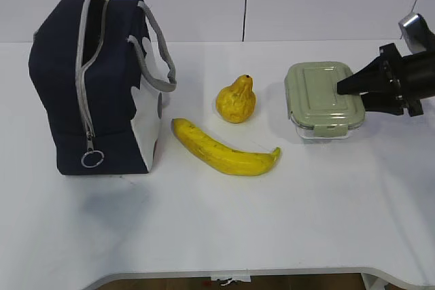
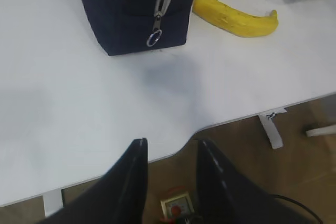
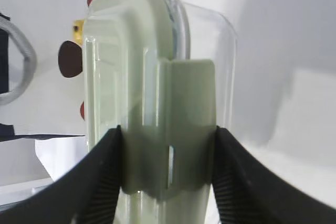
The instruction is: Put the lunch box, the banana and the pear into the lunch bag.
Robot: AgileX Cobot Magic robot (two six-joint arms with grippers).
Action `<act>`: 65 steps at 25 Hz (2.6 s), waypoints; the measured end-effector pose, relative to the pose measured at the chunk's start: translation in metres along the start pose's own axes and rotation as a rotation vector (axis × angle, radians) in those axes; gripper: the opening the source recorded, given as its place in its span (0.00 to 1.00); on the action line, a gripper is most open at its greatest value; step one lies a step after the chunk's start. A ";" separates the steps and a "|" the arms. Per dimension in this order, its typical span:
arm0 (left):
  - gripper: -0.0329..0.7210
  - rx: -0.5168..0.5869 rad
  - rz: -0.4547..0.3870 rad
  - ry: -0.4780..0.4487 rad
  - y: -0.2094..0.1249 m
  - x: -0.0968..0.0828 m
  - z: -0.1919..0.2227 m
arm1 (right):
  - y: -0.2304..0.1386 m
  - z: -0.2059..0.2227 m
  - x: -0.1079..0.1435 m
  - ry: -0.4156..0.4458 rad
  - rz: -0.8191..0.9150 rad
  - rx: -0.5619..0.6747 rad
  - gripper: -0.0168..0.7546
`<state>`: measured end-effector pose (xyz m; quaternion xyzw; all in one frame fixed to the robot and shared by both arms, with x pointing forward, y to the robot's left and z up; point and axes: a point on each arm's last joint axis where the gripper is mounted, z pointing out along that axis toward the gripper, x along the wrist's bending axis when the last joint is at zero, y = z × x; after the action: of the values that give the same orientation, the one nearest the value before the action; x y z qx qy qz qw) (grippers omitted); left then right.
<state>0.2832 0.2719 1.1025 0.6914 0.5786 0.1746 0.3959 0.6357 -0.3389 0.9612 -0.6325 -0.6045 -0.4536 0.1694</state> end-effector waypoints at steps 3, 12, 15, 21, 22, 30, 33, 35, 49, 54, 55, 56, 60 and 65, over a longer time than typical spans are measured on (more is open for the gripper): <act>0.37 0.060 -0.039 -0.029 0.018 0.000 0.013 | 0.002 -0.013 0.019 -0.014 -0.024 -0.012 0.49; 0.50 0.099 -0.126 -0.028 0.080 0.011 0.066 | 0.002 -0.024 0.081 0.028 -0.112 -0.036 0.49; 0.57 0.087 -0.141 -0.005 0.101 0.018 0.088 | 0.003 -0.014 0.101 0.054 -0.146 -0.013 0.49; 0.59 0.174 -0.143 0.034 0.138 0.033 0.139 | 0.015 0.001 0.151 0.113 -0.265 -0.005 0.49; 0.59 0.182 -0.138 0.036 0.144 0.035 0.147 | 0.017 0.001 0.160 0.126 -0.286 -0.008 0.49; 0.59 0.212 -0.115 0.036 0.182 0.047 0.195 | 0.022 0.019 0.211 0.163 -0.394 -0.063 0.49; 0.54 0.231 -0.107 0.032 0.190 0.050 0.210 | 0.021 0.029 0.224 0.187 -0.394 -0.093 0.49; 0.42 0.263 -0.096 0.026 0.192 0.051 0.217 | 0.018 0.040 0.231 0.216 -0.380 -0.096 0.49; 0.04 0.321 -0.060 -0.035 0.188 0.049 0.222 | -0.004 0.117 0.251 0.315 -0.277 -0.054 0.49; 0.04 0.316 -0.077 -0.070 0.189 0.045 0.222 | -0.002 0.130 0.247 0.291 -0.255 -0.090 0.49; 0.04 0.315 -0.079 -0.077 0.189 0.045 0.222 | -0.001 0.133 0.245 0.285 -0.252 -0.098 0.49; 0.04 0.314 -0.081 -0.082 0.189 0.044 0.222 | 0.000 0.135 0.243 0.273 -0.252 -0.111 0.49; 0.04 0.310 -0.086 -0.096 0.190 0.043 0.222 | 0.004 0.147 0.225 0.177 -0.279 -0.138 0.49; 0.04 0.300 -0.087 -0.105 0.191 0.041 0.218 | 0.007 0.150 0.212 0.108 -0.318 -0.136 0.49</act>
<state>0.5728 0.2316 1.1007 0.7253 0.6061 0.0325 0.3248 0.6674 -0.0967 1.0495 -0.5137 -0.6548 -0.5479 0.0847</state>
